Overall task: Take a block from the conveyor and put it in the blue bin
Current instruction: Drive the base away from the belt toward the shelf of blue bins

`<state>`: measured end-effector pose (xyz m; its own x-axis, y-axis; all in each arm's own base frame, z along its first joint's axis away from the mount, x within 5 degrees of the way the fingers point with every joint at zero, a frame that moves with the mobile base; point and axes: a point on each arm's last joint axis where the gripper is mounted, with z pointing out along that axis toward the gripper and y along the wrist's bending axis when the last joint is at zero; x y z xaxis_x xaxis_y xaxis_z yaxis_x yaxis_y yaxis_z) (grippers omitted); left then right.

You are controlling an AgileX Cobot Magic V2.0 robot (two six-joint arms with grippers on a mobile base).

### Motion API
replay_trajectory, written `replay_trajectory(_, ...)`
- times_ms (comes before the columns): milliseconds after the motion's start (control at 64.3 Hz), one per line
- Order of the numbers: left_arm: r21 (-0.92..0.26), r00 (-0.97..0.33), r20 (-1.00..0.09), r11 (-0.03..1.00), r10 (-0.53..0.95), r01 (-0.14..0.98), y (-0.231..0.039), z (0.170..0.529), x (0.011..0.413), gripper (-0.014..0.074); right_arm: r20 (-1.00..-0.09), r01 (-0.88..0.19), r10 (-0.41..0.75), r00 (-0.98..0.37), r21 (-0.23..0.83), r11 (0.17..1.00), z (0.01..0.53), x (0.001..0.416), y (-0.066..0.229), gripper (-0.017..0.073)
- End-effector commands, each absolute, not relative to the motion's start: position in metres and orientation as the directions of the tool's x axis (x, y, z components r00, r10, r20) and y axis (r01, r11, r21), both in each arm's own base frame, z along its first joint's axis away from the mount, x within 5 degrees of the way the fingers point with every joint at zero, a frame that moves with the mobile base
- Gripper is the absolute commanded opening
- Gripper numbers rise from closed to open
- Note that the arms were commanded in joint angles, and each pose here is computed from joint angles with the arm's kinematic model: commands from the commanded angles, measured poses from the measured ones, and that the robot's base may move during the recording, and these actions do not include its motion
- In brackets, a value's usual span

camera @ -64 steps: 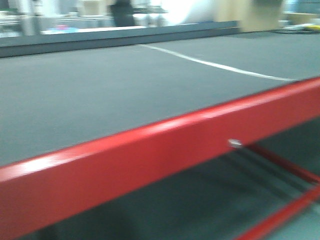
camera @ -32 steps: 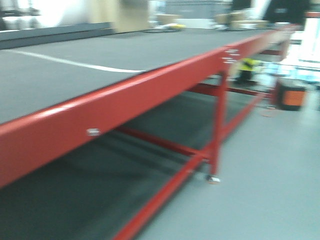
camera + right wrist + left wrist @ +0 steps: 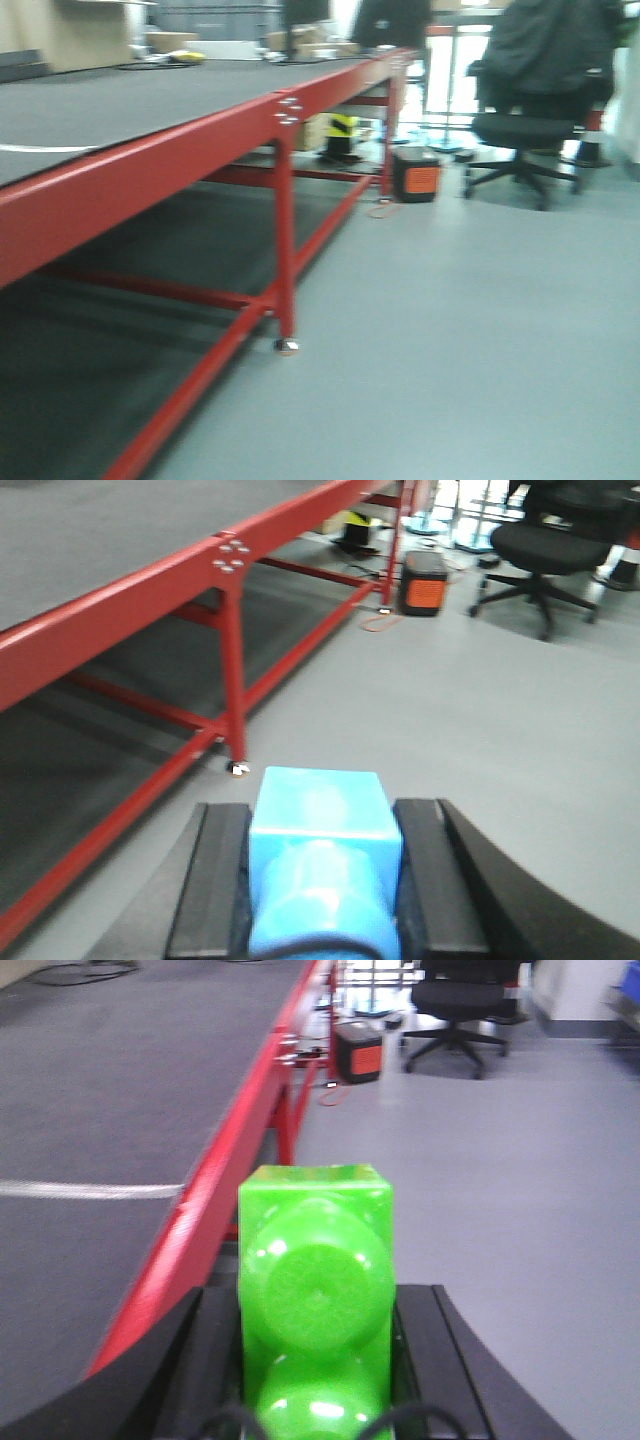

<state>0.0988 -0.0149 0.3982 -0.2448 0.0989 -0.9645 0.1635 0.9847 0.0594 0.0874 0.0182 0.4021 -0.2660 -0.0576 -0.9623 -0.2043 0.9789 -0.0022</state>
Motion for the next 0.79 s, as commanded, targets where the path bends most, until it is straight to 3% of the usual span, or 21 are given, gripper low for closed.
replay_trajectory(0,0.053,-0.218,-0.972,0.984,0.090,0.168,-0.0154,0.4025,0.0974,-0.0111,-0.971,-0.194,-0.055,-0.235,-0.009,0.981,0.4068,0.0856,0.0168,-0.0154)
replay_trajectory(777,0.053,-0.218,-0.972,0.984,0.090,0.168,-0.0154,0.4025,0.0974,-0.0111,-0.971,-0.194,-0.055,-0.235,-0.009,0.981,0.4068,0.0856,0.0168,-0.0154)
